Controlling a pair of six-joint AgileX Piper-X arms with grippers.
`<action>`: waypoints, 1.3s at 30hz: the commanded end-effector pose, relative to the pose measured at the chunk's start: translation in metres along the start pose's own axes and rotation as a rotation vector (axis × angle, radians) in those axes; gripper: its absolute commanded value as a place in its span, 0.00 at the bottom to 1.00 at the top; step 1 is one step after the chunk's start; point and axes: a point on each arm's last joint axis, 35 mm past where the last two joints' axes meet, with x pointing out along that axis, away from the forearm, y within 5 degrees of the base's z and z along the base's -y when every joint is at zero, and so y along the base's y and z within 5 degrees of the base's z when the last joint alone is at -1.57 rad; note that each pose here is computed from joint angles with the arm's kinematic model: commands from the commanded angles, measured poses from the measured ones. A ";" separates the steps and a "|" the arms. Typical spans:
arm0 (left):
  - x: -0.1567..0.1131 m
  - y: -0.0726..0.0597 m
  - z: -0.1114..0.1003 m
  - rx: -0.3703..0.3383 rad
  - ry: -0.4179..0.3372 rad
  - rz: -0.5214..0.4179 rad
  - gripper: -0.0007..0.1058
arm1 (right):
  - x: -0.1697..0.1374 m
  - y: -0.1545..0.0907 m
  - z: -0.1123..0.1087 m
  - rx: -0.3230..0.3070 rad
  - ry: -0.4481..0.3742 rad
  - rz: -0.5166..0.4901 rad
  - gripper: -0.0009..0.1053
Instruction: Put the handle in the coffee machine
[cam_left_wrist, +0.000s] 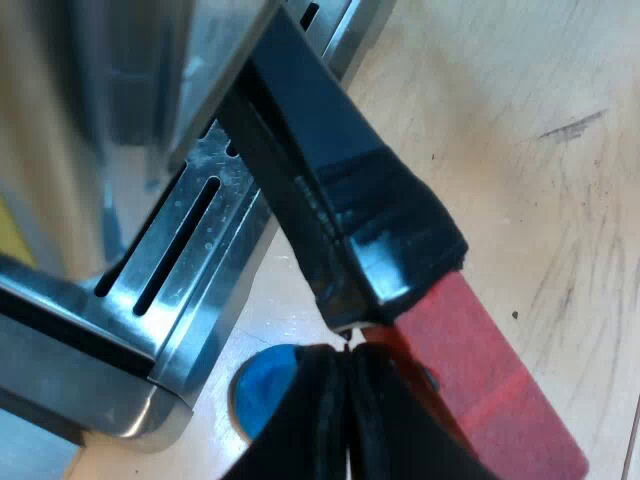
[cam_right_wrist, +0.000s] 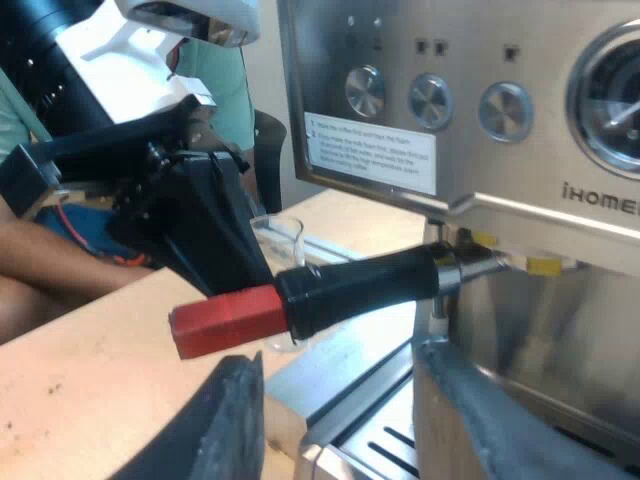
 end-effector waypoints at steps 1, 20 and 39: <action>0.001 -0.012 0.000 -0.020 -0.030 -0.087 0.01 | -0.005 -0.002 0.002 -0.003 0.017 0.013 0.37; 0.000 -0.013 0.001 -0.104 -0.017 -0.054 0.01 | -0.006 -0.002 0.000 -0.003 0.043 0.018 0.37; -0.008 0.001 0.007 -0.190 0.064 0.343 0.01 | -0.006 -0.002 0.000 -0.003 0.043 0.018 0.37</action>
